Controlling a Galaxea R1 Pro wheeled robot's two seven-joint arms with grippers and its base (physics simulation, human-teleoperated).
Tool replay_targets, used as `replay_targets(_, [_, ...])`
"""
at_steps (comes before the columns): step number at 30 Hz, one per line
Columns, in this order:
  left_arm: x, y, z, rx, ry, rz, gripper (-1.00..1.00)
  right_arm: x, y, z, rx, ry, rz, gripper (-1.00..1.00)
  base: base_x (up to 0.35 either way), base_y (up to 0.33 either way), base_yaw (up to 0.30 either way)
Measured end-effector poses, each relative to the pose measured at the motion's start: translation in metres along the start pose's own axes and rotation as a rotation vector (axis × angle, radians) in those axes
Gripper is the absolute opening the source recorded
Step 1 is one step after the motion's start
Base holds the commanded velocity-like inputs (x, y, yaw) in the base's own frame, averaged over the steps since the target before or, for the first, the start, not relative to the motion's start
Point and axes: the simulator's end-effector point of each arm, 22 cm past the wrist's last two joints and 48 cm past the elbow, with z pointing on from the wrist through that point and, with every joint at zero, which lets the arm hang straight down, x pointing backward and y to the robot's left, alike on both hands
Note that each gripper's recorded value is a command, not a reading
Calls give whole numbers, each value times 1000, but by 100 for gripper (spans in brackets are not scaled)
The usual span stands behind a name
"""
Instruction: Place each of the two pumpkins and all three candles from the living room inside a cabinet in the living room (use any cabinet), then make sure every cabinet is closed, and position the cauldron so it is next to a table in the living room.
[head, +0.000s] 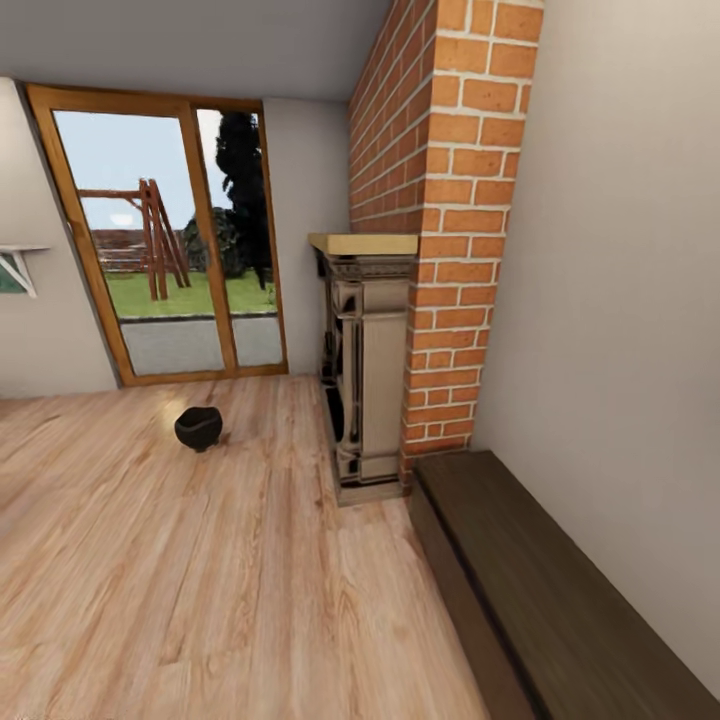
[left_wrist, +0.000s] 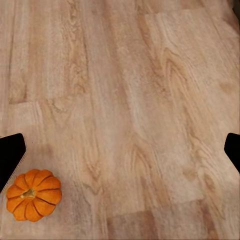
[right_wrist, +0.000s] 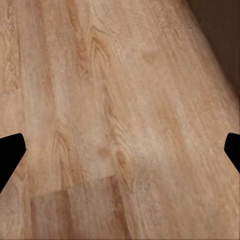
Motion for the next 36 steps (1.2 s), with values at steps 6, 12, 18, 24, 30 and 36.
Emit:
replay_targets(6, [0,0,0,1,-1,0,100,0,0,0,0,0,0,100,206,0,203])
replay_targets(12, [0,0,0,1,0,0,100,0,2,0,-5,1,-7,100,221,0,61])
replay_targets(18, [0,0,0,1,0,1,100,1,5,0,-12,2,-14,100,204,0,126])
replay_targets(24, [0,0,0,1,0,0,100,1,5,0,-13,2,-16,100,181,0,28])
replay_targets(30, [0,-1,0,1,1,1,100,1,6,0,-13,2,-16,100,171,-30,4])
replay_targets(36, [0,0,0,1,1,0,100,1,6,0,-13,2,-16,100,147,-16,33])
